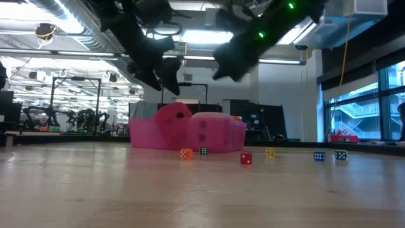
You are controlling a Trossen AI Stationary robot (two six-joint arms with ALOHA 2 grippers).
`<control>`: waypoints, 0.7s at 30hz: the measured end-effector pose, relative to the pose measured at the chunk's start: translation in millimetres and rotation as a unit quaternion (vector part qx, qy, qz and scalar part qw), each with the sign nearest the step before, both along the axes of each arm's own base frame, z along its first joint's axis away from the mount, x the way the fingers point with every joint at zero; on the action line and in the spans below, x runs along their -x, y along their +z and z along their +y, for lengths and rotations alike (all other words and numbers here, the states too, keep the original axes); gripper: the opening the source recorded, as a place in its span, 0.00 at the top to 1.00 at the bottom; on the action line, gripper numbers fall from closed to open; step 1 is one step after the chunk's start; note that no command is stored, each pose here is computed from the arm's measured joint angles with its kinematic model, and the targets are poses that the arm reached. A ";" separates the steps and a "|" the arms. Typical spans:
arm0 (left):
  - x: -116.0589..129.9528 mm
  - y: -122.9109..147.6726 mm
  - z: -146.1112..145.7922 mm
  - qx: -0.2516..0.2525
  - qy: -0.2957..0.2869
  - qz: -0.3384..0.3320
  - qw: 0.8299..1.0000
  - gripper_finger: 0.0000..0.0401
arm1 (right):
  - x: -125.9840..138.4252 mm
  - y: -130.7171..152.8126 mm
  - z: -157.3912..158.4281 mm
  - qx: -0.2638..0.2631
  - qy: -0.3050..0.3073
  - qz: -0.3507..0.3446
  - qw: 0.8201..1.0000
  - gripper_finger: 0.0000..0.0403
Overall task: Pick & Place Dice
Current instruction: Put the large red die into the red bin
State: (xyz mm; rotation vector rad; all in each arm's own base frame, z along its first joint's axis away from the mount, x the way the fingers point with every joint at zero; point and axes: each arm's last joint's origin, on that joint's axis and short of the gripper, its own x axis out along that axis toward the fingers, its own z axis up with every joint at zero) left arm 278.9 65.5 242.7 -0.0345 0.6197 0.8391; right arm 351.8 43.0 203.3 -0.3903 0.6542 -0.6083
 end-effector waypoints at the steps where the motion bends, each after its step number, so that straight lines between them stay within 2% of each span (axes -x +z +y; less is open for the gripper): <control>1: 1.1 -0.7 0.0 -0.001 0.003 0.007 1.000 0.00 | 3.0 -5.8 0.5 -0.011 -0.004 0.003 1.000 1.00; 6: 6.1 -7.4 -2.0 0.022 -0.013 0.050 0.998 0.00 | 13.3 -27.0 2.0 -0.069 0.000 -0.002 0.998 1.00; 12: 4.3 -9.4 -8.1 0.070 -0.053 0.039 0.995 0.00 | 15.3 -36.1 -12.5 -0.097 -0.020 -0.026 0.995 1.00; 21: -10.3 -25.7 -18.0 0.067 -0.081 0.058 0.993 0.00 | 6.6 -46.3 -18.4 -0.131 0.018 -0.026 0.991 1.00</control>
